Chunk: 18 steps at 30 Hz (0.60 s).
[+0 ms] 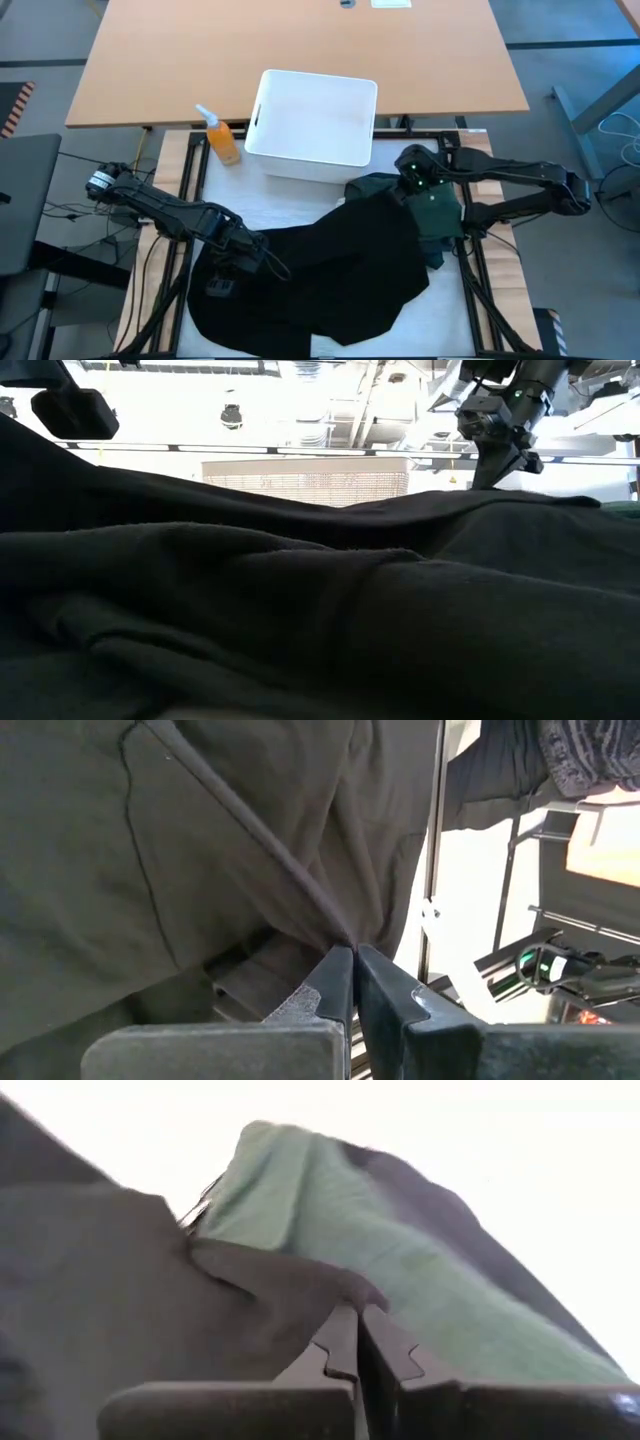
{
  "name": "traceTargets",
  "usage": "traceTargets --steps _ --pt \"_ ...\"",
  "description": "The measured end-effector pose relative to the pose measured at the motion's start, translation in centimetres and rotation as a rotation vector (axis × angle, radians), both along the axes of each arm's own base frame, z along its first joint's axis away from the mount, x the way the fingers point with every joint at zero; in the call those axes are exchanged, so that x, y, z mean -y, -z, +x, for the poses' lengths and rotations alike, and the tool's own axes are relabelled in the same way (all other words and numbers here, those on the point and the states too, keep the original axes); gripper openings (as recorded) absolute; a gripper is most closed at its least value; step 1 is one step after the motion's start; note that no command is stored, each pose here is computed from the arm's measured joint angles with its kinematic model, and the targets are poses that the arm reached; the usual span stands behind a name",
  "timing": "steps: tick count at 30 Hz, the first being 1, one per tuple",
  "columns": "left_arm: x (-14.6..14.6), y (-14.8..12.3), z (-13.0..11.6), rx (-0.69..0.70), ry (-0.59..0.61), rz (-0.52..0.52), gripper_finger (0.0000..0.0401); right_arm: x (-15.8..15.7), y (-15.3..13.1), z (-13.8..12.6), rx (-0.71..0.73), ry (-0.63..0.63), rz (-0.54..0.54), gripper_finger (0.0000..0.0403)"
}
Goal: Fold laundry
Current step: Fold the black shirt from the white laundry organizer
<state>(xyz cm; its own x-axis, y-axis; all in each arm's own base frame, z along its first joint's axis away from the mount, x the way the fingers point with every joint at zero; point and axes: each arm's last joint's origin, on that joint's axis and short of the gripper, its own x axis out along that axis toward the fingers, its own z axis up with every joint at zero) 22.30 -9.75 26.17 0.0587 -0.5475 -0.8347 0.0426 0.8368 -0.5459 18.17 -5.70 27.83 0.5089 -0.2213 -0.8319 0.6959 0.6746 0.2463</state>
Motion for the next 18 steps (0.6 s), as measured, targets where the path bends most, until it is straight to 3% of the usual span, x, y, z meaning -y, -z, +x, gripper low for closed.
traceTargets --steps 5,10,18 --pt "0.0 0.0 0.0 -0.01 -0.016 -0.001 0.0 0.1 -0.1 -0.9 -0.049 0.118 -0.07 0.0019" --pt "0.0 0.0 0.0 -0.014 -0.022 -0.002 0.0 0.1 0.1 -1.2 -0.084 0.139 -0.069 0.0023" --pt "0.0 0.0 -0.1 -0.037 -0.047 0.004 0.0 0.5 -0.6 -1.3 -0.079 0.177 -0.103 0.012"
